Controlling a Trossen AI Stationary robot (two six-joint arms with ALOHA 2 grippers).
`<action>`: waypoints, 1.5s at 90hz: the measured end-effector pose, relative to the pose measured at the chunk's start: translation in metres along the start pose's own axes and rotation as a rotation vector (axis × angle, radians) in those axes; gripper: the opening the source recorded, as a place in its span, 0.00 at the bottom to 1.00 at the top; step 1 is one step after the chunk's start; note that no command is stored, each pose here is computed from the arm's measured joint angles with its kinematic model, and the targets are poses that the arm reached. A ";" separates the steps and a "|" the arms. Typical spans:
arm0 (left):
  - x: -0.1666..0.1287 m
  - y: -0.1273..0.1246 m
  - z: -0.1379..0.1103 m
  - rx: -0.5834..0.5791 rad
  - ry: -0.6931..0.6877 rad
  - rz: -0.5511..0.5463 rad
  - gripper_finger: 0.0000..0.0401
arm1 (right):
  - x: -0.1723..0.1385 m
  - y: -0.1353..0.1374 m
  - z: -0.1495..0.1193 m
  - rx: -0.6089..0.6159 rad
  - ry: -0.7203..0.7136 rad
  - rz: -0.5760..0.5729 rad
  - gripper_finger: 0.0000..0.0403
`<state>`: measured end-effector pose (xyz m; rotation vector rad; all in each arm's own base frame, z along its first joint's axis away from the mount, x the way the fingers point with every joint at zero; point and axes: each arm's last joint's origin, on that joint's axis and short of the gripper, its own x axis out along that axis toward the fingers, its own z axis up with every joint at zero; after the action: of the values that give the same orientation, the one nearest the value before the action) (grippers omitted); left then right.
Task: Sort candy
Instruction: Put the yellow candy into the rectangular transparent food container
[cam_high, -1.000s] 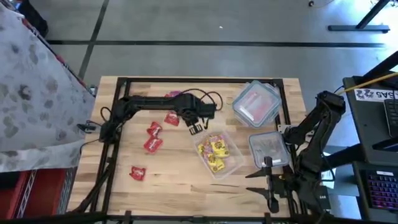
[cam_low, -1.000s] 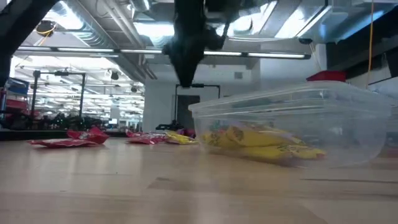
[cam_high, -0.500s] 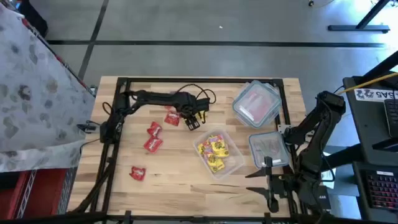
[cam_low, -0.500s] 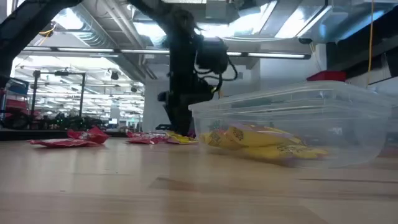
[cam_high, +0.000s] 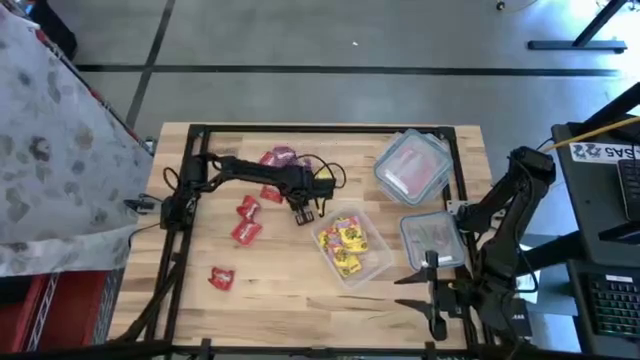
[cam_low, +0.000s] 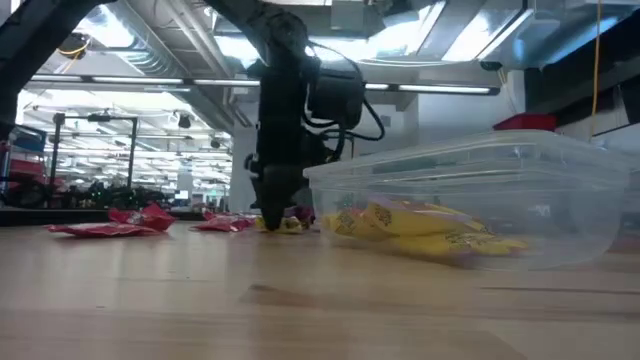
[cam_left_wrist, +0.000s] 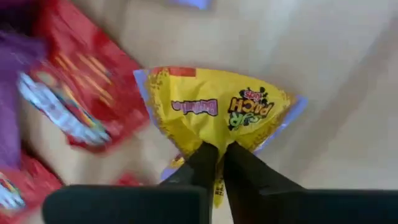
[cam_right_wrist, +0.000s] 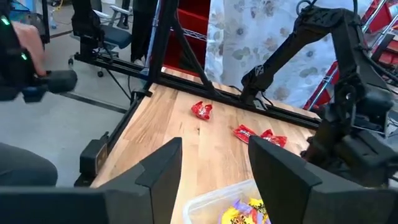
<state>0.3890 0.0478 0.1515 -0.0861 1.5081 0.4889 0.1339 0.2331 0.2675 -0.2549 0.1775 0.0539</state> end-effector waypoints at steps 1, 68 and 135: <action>-0.002 -0.001 -0.001 -0.003 0.000 0.000 0.01 | 0.000 0.000 0.000 0.000 0.000 0.000 0.43; -0.171 -0.098 -0.002 -0.218 -0.530 -0.437 0.00 | 0.002 -0.001 0.000 0.005 0.001 -0.015 0.43; -0.085 -0.109 0.004 -0.456 -0.292 -0.421 0.18 | 0.004 -0.002 0.000 0.012 0.006 0.000 0.43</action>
<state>0.4328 -0.0709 0.2069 -0.6489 1.0329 0.4709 0.1384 0.2310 0.2674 -0.2431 0.1841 0.0517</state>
